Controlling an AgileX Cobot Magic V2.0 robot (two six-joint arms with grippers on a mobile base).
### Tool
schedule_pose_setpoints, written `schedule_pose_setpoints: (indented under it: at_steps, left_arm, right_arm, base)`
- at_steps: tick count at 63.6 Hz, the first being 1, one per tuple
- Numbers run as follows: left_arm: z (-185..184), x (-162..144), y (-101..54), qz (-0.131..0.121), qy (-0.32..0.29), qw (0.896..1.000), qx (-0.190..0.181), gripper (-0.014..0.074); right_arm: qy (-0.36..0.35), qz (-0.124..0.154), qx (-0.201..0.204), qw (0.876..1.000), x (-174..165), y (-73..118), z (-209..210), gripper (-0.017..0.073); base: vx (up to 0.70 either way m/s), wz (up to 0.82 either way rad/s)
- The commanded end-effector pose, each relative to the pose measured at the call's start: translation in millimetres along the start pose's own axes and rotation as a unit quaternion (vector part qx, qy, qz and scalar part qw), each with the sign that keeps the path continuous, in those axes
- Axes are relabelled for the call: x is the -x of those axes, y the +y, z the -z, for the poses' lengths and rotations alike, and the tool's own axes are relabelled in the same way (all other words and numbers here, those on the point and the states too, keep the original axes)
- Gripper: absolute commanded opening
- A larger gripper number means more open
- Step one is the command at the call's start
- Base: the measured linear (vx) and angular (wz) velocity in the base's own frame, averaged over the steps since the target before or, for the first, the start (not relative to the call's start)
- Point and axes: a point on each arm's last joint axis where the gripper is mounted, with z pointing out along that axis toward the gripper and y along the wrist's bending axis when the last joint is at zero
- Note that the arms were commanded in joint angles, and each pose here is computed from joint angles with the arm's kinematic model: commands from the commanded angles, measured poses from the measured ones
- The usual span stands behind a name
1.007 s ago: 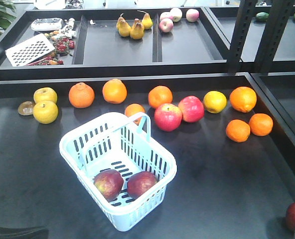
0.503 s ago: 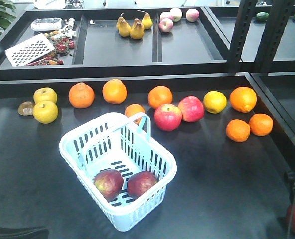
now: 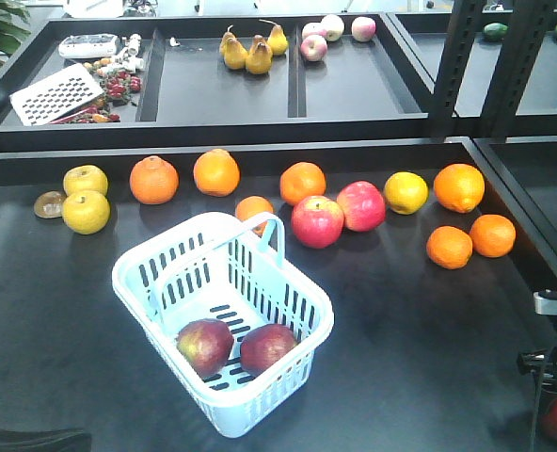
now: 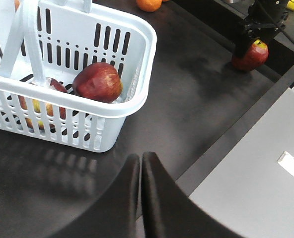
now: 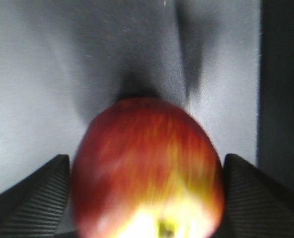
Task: Pick three apples into basket with both arms
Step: 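Reach the right gripper to a third red apple and grasp it, then carry the third apple into the basket and open the right gripper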
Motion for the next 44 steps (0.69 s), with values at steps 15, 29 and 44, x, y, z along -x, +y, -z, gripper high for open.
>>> schedule_pose_setpoints:
  at_steps: [15, 29, 44]
  left_arm:
    - [2.7, 11.0, -1.5, 0.008, -0.027, 1.000, 0.000, -0.0006]
    - [2.7, 11.0, -1.5, 0.008, -0.027, 1.000, 0.000, -0.0006]
    - [2.7, 11.0, -1.5, 0.008, -0.027, 1.000, 0.000, -0.0006]
  right_arm:
    - [-0.054, 0.009, 0.033, 0.998, -6.7, 2.6, 47.1, 0.0100]
    - [-0.165, 0.047, 0.159, 0.972, -24.2, 26.5, 110.2, -0.0009]
    - [-0.286, 0.151, 0.333, 0.886, -65.7, 63.8, 187.7, -0.0004]
  base:
    - [0.00, 0.00]
    - [0.00, 0.00]
    - [0.00, 0.00]
